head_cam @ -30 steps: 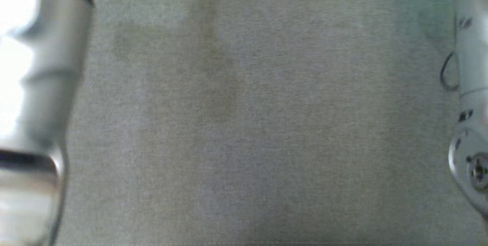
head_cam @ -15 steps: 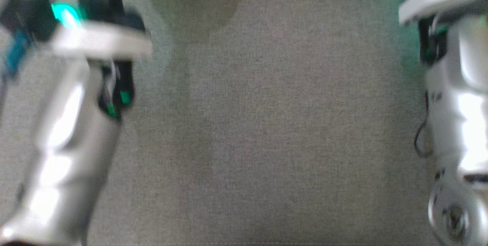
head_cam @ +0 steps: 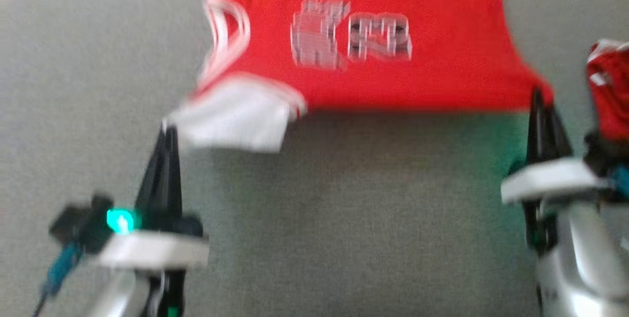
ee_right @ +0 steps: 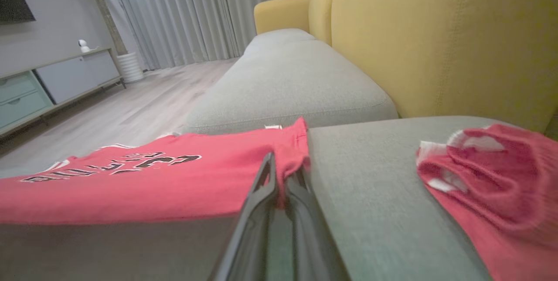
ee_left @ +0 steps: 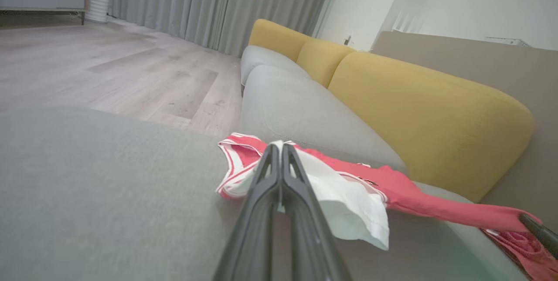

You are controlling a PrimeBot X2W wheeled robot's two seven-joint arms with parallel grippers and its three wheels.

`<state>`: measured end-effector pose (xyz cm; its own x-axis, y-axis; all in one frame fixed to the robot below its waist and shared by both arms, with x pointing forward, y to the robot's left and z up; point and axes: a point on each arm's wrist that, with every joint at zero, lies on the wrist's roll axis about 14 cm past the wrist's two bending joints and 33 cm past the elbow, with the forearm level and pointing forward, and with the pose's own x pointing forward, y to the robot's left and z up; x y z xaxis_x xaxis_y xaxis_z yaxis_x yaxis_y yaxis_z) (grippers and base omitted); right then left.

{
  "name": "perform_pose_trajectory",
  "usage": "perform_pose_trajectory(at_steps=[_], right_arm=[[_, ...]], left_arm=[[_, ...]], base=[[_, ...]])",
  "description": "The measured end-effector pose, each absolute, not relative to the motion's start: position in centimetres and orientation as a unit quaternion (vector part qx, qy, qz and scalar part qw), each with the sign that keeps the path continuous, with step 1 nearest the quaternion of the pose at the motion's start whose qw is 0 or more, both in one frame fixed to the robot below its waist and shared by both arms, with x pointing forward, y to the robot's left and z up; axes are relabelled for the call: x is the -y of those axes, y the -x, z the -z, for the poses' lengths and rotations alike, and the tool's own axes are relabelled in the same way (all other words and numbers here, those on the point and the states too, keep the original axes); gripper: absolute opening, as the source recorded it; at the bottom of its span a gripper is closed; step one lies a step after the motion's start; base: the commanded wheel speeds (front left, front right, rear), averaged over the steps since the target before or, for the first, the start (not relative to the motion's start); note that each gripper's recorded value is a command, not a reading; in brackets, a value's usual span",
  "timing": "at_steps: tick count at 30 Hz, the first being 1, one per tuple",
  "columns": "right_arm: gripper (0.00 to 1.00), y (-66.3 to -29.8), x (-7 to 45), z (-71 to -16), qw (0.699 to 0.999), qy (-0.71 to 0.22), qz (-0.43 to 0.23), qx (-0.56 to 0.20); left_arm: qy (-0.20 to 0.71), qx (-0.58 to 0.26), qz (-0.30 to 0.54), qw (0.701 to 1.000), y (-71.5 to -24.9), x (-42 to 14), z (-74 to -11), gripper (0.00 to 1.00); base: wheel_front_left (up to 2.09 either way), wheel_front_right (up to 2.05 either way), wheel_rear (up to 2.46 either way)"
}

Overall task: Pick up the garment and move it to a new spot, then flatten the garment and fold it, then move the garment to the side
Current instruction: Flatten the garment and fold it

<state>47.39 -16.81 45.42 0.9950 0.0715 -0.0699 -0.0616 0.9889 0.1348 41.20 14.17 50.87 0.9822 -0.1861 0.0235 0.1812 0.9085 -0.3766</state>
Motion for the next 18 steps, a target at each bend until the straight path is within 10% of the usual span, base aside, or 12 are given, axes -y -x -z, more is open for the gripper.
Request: perform_pose_trajectory(at_steps=[18], right_arm=[[0.0, -36.8, 18.5, -44.5, 0.99, -0.048, -0.021, -0.134]], left_arm=[[0.214, -0.123, 0.109, 0.963, -30.4, -12.3, -48.3, 0.0]], base=[[0.0, 0.0, 0.0]])
